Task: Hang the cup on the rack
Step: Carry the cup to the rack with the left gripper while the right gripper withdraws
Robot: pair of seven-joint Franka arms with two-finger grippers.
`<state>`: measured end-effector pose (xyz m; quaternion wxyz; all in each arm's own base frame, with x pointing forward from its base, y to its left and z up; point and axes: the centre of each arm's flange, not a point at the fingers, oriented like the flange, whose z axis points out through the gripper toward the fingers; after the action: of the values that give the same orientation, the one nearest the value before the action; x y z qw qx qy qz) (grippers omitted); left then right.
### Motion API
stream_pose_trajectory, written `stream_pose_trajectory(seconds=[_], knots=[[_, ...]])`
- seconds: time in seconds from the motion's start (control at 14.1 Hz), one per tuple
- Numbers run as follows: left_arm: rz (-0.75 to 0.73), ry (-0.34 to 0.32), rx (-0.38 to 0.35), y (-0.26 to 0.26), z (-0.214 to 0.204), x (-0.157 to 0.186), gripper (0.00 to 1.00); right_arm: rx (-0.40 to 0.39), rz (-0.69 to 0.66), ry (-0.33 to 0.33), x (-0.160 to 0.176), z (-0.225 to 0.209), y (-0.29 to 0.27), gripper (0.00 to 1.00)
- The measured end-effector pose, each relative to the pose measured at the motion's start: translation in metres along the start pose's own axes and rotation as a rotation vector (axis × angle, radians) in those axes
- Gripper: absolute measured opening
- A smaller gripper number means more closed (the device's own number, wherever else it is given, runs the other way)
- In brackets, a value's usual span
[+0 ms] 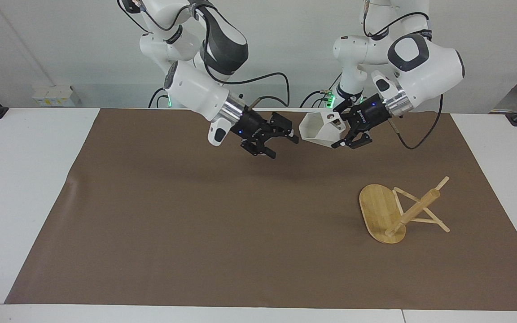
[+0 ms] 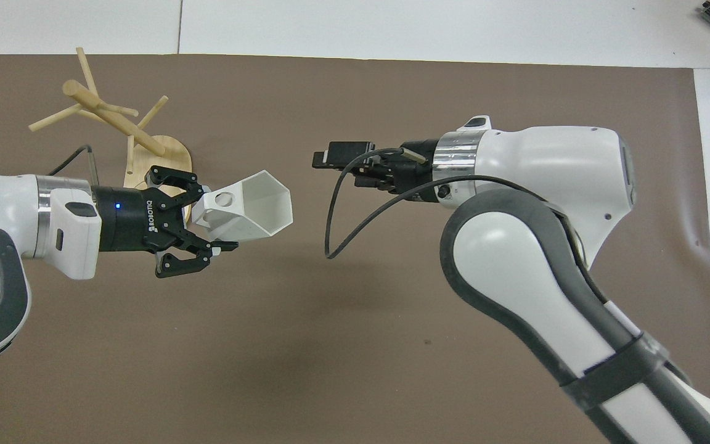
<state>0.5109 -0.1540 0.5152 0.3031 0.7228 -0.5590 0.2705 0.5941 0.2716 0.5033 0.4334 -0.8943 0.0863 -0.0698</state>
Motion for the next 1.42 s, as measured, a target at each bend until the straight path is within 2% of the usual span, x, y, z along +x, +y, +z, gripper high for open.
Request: stream_pose_trajectory(seconds=[0.21, 0.36, 0.43, 0.57, 0.78, 0.92, 1.28, 1.42], knots=[[-0.035, 0.004, 0.065, -0.009, -0.006, -0.004, 0.70, -0.070, 0.030, 0.089, 0.040, -0.039, 0.044, 1.00], [-0.079, 0.004, 0.134, -0.016, -0.008, -0.012, 0.70, -0.121, 0.040, 0.138, 0.060, -0.063, 0.070, 1.00], [-0.109, 0.003, 0.169, -0.019, -0.008, -0.018, 0.70, -0.157, 0.031, 0.156, 0.067, -0.074, 0.081, 1.00], [-0.192, 0.006, 0.224, -0.023, -0.008, -0.026, 0.70, -0.284, -0.045, 0.173, 0.077, -0.090, 0.099, 1.00], [-0.297, -0.004, 0.274, -0.026, -0.010, -0.029, 0.70, -0.526, -0.215, 0.132, 0.078, -0.103, 0.107, 1.00], [-0.367, -0.027, 0.303, -0.028, -0.012, -0.030, 0.70, -0.630, -0.250, 0.091, 0.076, -0.116, 0.115, 1.00], [-0.550, -0.117, 0.391, -0.030, -0.009, -0.023, 0.70, -0.786, -0.169, -0.005, 0.081, -0.176, 0.150, 1.00], [-0.546, -0.102, 0.451, -0.032, -0.004, -0.016, 0.70, -0.817, -0.139, -0.035, 0.081, -0.196, 0.152, 1.00]])
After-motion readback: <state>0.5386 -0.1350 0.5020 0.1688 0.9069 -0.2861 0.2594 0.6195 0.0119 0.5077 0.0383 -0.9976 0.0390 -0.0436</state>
